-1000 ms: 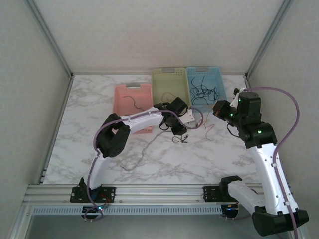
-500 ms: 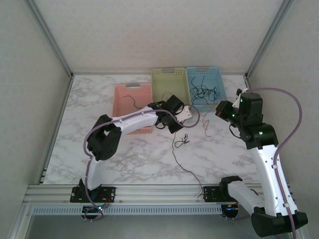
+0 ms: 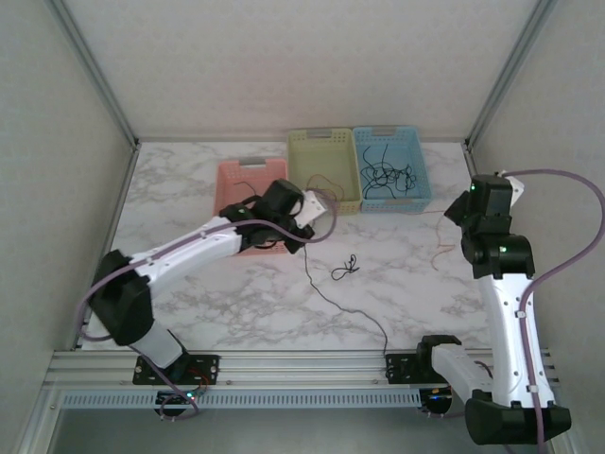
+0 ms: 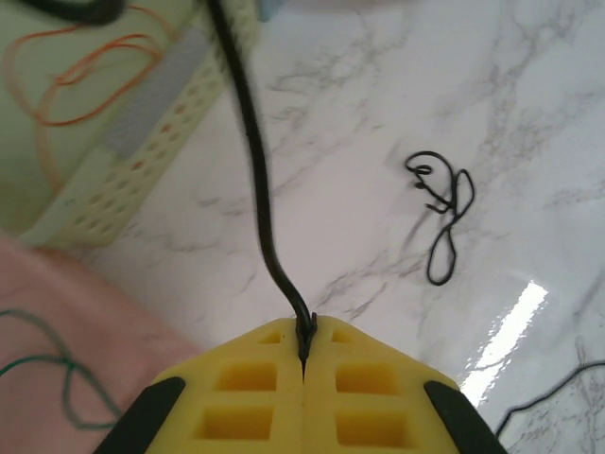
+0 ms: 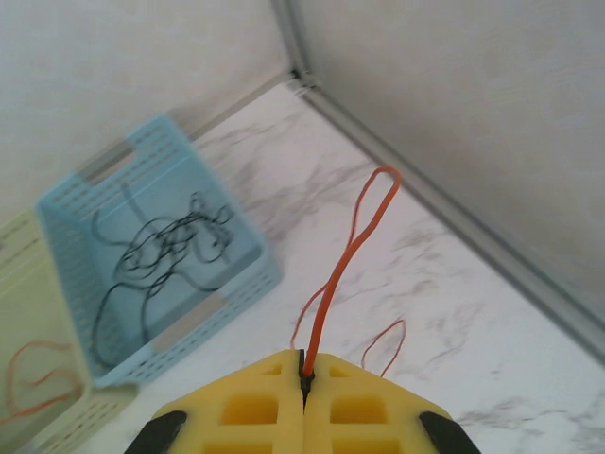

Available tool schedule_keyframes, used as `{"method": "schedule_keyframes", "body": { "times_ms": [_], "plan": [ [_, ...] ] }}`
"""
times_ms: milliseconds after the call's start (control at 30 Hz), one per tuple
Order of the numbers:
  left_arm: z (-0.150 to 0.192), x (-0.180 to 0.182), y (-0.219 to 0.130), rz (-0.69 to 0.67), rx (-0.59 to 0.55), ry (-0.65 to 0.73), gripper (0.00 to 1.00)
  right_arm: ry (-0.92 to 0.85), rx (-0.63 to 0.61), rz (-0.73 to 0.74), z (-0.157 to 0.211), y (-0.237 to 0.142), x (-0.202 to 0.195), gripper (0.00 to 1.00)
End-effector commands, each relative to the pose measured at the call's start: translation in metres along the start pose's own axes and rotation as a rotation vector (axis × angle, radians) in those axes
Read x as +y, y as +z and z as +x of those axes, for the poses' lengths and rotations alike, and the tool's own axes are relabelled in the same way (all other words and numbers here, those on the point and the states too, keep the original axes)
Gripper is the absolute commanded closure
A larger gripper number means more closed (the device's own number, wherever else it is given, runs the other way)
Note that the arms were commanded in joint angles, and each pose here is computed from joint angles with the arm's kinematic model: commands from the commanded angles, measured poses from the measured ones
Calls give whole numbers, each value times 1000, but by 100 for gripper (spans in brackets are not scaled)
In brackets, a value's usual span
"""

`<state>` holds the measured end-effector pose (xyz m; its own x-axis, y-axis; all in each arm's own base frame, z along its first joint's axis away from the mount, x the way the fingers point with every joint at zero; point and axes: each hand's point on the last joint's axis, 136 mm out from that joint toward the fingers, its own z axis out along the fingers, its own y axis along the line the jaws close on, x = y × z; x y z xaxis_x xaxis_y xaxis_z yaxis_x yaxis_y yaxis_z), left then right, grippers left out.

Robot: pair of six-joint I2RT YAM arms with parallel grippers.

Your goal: Untangle the cables

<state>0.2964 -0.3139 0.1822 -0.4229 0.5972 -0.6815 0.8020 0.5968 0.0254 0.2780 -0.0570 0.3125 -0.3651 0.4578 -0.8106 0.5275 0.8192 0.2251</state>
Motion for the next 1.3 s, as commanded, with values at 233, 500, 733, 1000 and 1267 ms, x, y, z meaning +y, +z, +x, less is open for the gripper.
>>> {"method": "schedule_keyframes", "body": {
  "times_ms": [233,500,733,1000,1267],
  "plan": [
    [-20,54,-81,-150,-182,-186,100,50,35,93,13,27,-22,100],
    [-73,101,-124,-369,-278,-226,100,45,118,8,43,41,-10,100],
    [-111,143,-135,-559,-241,-190,100,48,169,-39,61,43,-5,100],
    [-103,176,-149,-689,-188,-237,100,38,196,-63,72,45,-3,100],
    [-116,175,-150,-581,-290,-360,100,43,221,-80,80,48,-1,100]
  ]
}}
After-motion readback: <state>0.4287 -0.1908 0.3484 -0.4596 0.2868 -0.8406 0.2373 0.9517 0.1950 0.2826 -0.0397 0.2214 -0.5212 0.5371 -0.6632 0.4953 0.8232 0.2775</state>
